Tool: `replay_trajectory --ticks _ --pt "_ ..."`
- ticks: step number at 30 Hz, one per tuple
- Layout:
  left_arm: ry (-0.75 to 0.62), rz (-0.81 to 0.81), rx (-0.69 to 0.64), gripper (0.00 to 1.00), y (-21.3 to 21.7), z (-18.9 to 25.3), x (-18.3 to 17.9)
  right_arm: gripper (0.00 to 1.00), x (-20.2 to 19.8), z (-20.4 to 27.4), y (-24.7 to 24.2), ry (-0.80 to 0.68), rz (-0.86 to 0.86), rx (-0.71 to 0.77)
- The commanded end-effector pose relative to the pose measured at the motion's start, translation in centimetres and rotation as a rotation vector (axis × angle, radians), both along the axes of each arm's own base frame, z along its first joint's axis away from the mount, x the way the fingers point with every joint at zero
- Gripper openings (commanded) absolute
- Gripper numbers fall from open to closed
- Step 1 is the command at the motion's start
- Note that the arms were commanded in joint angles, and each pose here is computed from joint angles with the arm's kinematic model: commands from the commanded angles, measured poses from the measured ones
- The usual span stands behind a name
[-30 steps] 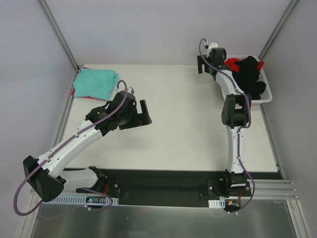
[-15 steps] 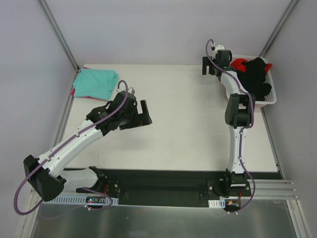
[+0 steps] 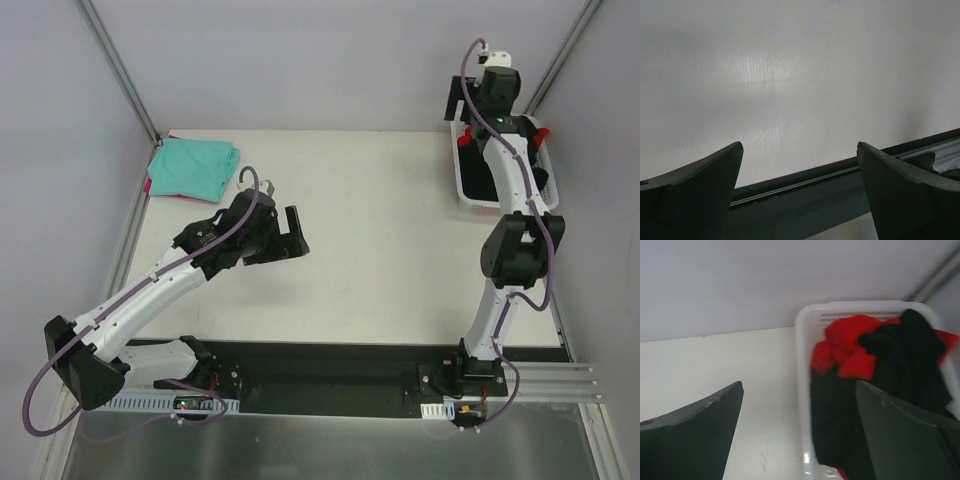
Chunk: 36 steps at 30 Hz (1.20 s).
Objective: Fold and stack the t-shirts
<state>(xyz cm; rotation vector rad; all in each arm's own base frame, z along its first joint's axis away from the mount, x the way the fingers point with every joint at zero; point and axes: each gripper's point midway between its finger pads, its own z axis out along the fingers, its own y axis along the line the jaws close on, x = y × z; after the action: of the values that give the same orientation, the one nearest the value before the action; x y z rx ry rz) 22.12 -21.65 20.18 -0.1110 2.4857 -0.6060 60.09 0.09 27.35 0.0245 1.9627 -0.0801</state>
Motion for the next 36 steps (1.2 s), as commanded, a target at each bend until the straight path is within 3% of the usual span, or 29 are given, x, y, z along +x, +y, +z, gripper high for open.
replay_trajectory --ticks 1,9,21,22,24,25,28,34,36 --pt "-0.032 -0.013 -0.049 0.98 -0.2 1.0 -0.6 0.99 -2.7 -3.7 -8.7 0.095 -0.297 -0.091" --pt "-0.053 -0.018 -0.060 0.98 0.8 1.0 -1.7 0.96 -5.1 -9.7 -15.9 0.199 -0.546 -0.133" --pt "-0.053 -0.029 -0.060 0.98 0.4 1.4 -1.4 0.94 -7.1 -13.3 -21.0 0.273 -0.681 -0.161" --pt "-0.052 -0.032 -0.058 0.98 0.3 1.4 -1.4 0.79 -7.4 -13.7 -21.6 0.280 -0.689 -0.146" --pt "-0.051 -0.035 -0.056 0.98 0.3 1.4 -1.3 0.61 -7.6 -14.1 -21.9 0.287 -0.696 -0.121" --pt "-0.051 -0.035 -0.054 0.98 0.3 1.3 -1.3 0.38 -7.9 -14.3 -22.3 0.296 -0.705 -0.113" --pt "-0.052 -0.040 -0.055 0.98 0.2 1.5 -1.3 0.03 -7.8 -14.2 -22.4 0.294 -0.706 -0.106" --pt "-0.051 -0.039 -0.059 0.98 0.2 1.6 -1.4 0.01 -6.6 -10.1 -21.6 0.219 -0.687 -0.052" --pt "-0.049 -0.039 -0.059 0.99 0.2 1.5 -1.4 0.01 -5.9 -5.5 -20.6 0.127 -0.660 -0.026"
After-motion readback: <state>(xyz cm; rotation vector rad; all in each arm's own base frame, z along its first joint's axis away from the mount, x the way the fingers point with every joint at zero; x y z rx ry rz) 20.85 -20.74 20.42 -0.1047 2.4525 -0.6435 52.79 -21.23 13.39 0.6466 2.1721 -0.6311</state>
